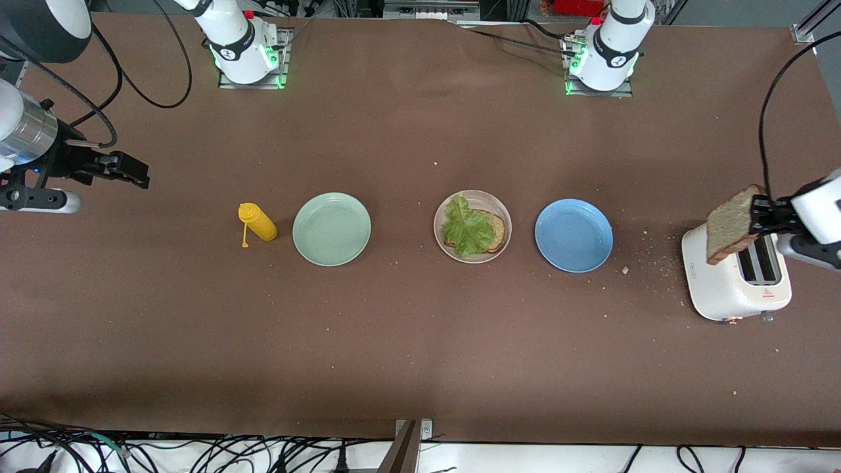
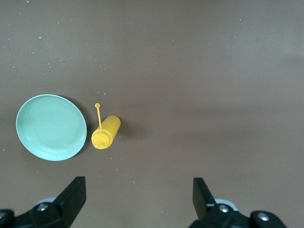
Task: Make sandwich in beige plate with both arms
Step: 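Lift the toast from the toaster with the left gripper toward the beige plate, then lay the toast on the lettuce and open the left gripper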
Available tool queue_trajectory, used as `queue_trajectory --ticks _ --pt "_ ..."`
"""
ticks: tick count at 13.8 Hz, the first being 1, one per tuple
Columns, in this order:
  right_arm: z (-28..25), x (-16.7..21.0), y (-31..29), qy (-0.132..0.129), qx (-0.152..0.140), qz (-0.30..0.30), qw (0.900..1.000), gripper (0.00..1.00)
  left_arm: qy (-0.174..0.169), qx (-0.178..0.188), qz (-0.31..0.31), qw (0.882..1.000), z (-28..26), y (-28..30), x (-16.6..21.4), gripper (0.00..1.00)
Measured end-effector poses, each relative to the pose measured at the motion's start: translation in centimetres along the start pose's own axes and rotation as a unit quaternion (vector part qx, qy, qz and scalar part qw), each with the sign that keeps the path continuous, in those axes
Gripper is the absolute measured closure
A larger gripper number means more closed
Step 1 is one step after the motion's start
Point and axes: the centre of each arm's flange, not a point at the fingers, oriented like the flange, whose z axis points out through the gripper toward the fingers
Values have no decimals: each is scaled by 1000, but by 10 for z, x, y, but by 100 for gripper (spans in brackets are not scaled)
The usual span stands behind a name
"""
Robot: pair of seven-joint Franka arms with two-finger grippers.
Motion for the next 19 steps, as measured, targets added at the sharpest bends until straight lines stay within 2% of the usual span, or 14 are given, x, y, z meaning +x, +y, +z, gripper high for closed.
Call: queue_trajectory --ticks 2,4,5,7,10,12,13,14,17,19 --pt "-3 1 -1 6 1 0 1000 0 -12 -16 25 999 7 42 14 93" --pt "-5 2 0 10 1 0 1000 0 -24 -54 17 998 21 67 23 93" --pt "-5 2 0 11 2 1 1000 0 -33 -86 3 996 31 80 28 93" --pt "-5 2 1 12 2 2 1000 0 -54 -182 -22 981 56 111 40 93" --pt "-6 2 1 12 2 2 1000 0 -94 -333 -37 938 117 138 66 93" --pt "-5 2 1 12 2 1 1000 0 -113 -430 -40 895 165 148 86 93" --pt "-5 2 1 11 2 1 1000 0 -111 -476 -34 872 190 153 96 93" --pt "-4 2 1 11 2 1 1000 0 -104 -504 -23 857 213 158 104 93" --pt "-4 3 0 10 2 1 1000 0 -73 -541 4 838 277 183 123 93" --pt "-4 3 -1 10 2 0 1000 0 -53 -577 12 815 316 192 129 93"
